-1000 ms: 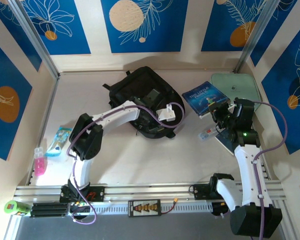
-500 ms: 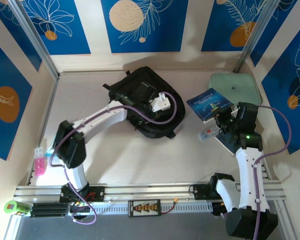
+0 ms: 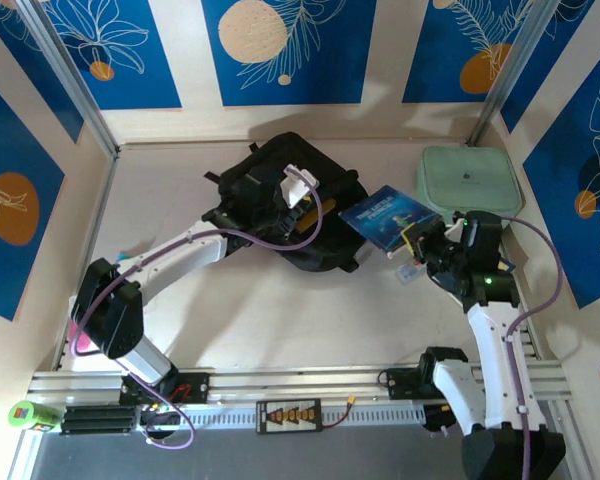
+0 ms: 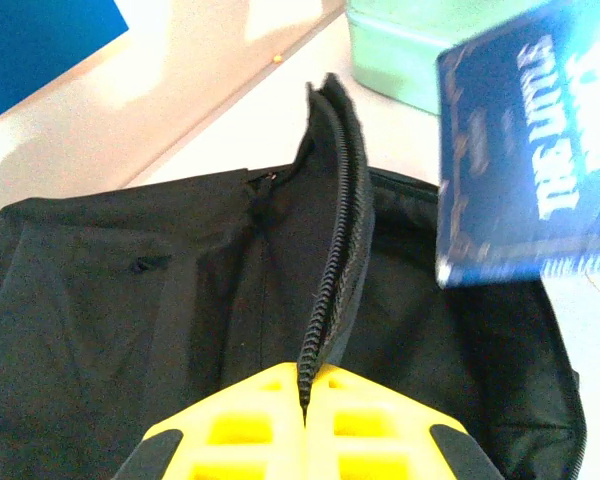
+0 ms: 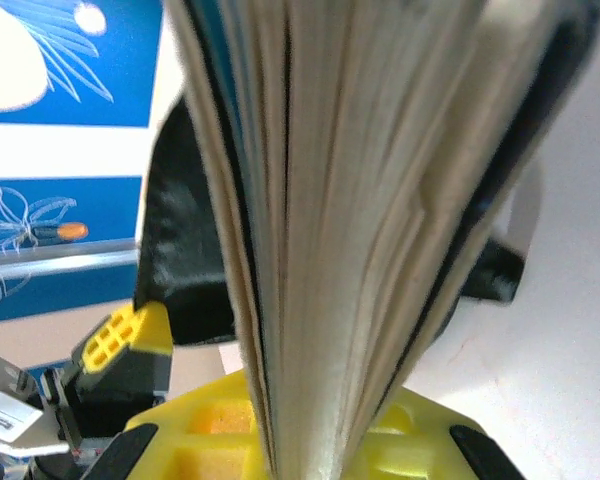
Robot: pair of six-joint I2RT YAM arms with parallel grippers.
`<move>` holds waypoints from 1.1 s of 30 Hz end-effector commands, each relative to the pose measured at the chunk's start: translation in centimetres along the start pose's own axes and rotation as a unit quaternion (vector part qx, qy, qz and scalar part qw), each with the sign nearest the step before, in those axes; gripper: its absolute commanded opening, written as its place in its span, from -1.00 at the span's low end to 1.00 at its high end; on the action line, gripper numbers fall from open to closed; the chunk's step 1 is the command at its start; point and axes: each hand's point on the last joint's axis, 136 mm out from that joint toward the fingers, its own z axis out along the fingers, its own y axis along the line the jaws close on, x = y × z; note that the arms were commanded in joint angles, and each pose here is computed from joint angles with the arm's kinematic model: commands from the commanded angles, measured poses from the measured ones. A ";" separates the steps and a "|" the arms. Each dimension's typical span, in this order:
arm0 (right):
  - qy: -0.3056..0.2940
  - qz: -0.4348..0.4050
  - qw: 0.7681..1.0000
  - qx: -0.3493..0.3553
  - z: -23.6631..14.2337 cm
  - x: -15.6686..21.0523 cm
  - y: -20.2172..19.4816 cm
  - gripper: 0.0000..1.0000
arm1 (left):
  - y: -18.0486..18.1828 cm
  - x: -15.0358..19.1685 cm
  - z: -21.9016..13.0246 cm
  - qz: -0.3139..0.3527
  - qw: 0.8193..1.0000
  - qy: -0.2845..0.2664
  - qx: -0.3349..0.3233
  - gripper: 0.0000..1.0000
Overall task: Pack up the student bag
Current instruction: Place the book in the student bag.
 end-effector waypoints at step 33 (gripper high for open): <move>0.064 -0.006 0.993 0.095 22.7 1.5 -0.9 -1.00 | -2.6 -5.3 -3.3 0.001 0.988 -0.137 0.071 -1.00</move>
